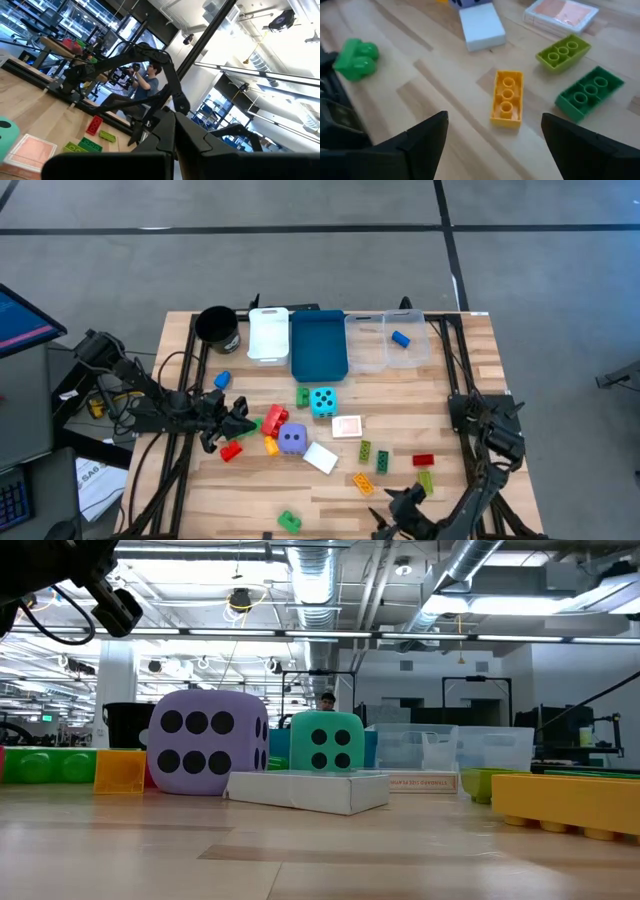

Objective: Pick & Place Toys
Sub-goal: Put the small yellow game piece into the right transparent bin

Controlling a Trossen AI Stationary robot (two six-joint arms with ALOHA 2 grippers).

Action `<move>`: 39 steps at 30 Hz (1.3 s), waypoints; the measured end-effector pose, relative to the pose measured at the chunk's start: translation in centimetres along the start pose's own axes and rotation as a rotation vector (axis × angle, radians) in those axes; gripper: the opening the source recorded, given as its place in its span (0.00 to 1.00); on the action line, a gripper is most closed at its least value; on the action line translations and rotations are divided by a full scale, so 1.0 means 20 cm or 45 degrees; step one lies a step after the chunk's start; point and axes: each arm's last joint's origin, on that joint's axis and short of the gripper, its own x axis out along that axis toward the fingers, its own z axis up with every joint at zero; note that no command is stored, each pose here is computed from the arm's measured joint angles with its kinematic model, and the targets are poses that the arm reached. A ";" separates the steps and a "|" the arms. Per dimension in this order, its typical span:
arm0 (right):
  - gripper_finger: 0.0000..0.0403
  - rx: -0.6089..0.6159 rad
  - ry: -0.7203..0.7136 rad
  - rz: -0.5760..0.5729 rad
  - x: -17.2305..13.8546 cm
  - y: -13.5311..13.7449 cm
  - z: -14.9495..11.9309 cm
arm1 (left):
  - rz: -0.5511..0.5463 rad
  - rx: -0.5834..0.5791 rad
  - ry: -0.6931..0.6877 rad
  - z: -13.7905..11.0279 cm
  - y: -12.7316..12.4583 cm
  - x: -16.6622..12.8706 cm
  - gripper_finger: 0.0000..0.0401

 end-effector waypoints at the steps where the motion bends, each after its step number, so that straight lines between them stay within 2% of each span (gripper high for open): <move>1: 0.78 0.004 -0.002 0.005 0.02 -0.01 -0.02 | 0.000 0.000 0.000 0.00 0.00 0.00 0.00; 7: 0.78 0.004 -0.115 0.105 0.17 -0.08 -0.13 | -0.008 -0.006 0.007 0.00 -0.01 0.00 0.00; 12: 0.78 0.017 -0.129 0.149 0.20 -0.09 -0.16 | -0.038 -0.017 0.031 -0.02 -0.03 -0.01 0.00; 20: 0.78 -0.025 -0.156 0.105 0.26 -0.09 -0.12 | -0.044 -0.018 0.035 -0.02 -0.03 -0.01 0.00; 26: 0.78 -0.066 -0.103 0.008 0.41 -0.11 -0.19 | -0.043 -0.018 0.035 -0.02 -0.03 -0.01 0.00; 33: 0.78 -0.001 -0.110 -0.018 0.42 -0.12 -0.22 | -0.044 -0.018 0.035 -0.02 -0.03 -0.01 0.00; 36: 0.74 -0.001 -0.101 -0.025 0.43 -0.13 -0.22 | -0.044 -0.018 0.035 -0.02 -0.03 -0.01 0.00; 39: 0.67 -0.006 -0.085 -0.042 0.44 -0.13 -0.21 | -0.044 -0.018 0.035 -0.02 -0.03 -0.01 0.00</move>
